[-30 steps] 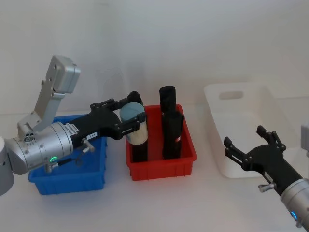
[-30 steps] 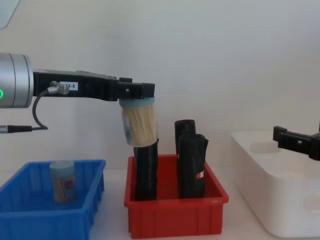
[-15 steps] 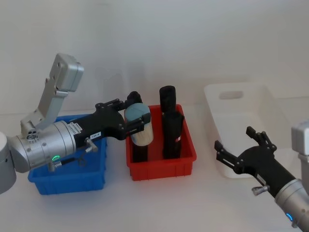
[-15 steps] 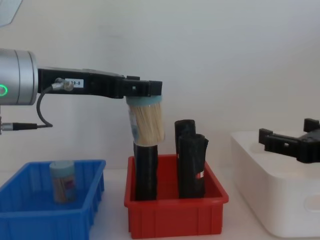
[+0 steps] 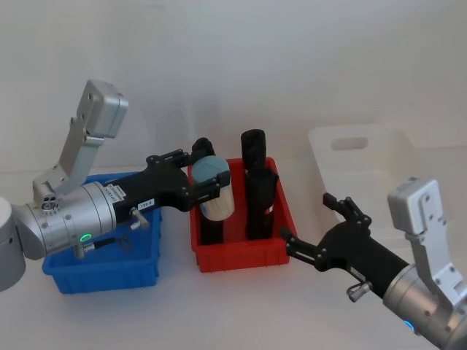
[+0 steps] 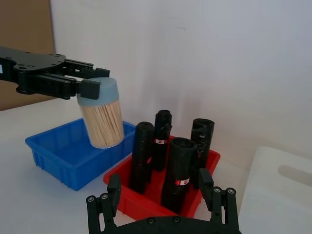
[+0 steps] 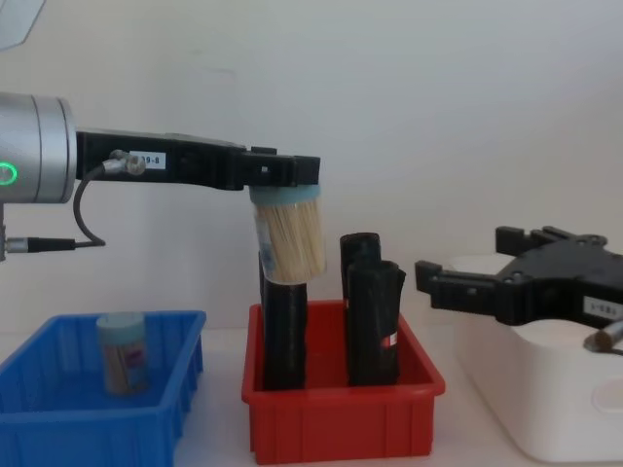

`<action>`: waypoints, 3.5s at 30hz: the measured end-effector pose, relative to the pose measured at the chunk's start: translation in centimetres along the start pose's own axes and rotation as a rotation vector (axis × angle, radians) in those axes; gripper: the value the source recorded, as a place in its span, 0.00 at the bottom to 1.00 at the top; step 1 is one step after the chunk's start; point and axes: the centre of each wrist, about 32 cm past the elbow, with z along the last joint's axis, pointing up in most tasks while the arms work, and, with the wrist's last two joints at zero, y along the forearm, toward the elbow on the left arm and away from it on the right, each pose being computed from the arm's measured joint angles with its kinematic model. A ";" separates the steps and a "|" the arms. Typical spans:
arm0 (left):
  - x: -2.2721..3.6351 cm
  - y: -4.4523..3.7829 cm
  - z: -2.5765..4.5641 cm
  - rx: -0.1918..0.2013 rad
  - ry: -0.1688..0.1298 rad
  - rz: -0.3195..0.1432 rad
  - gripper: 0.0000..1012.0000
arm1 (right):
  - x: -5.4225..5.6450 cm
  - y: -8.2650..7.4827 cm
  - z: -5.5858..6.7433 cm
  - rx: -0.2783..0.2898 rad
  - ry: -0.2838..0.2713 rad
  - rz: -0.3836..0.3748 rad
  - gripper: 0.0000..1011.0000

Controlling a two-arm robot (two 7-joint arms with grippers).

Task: Pick the cotton swabs from the blue box and place them into the white box.

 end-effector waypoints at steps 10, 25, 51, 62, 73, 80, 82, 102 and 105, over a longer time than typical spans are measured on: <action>-0.01 -0.04 0.03 0.000 0.001 -0.004 0.65 | -0.5 3.1 1.2 -0.017 -0.074 0.123 0.99; 0.00 -0.05 0.06 -0.001 0.001 -0.005 0.65 | -0.9 6.5 2.2 -0.018 -0.127 0.187 0.99; 0.00 -0.05 0.06 -0.001 0.000 -0.005 0.65 | -1.4 11.4 2.4 -0.015 -0.158 0.253 0.92; 0.01 -0.03 0.06 -0.001 0.000 -0.004 0.65 | -1.4 12.4 2.2 -0.005 -0.141 0.264 0.65; -0.01 -0.06 0.06 -0.001 0.001 -0.005 0.75 | -1.6 12.7 2.3 0.006 -0.137 0.271 0.64; -0.01 -0.05 0.06 -0.001 0.001 -0.005 0.95 | -1.6 12.7 2.3 0.008 -0.139 0.265 0.64; 0.00 -0.05 0.05 -0.001 0.001 -0.005 0.99 | -1.5 12.7 2.3 0.009 -0.140 0.262 0.64; 0.00 -0.04 0.06 -0.001 0.001 -0.005 0.99 | -0.2 10.3 2.0 0.014 -0.122 0.142 0.64; 0.00 -0.04 0.06 0.000 0.001 -0.005 0.99 | 0.5 9.4 1.9 0.018 -0.109 0.106 0.64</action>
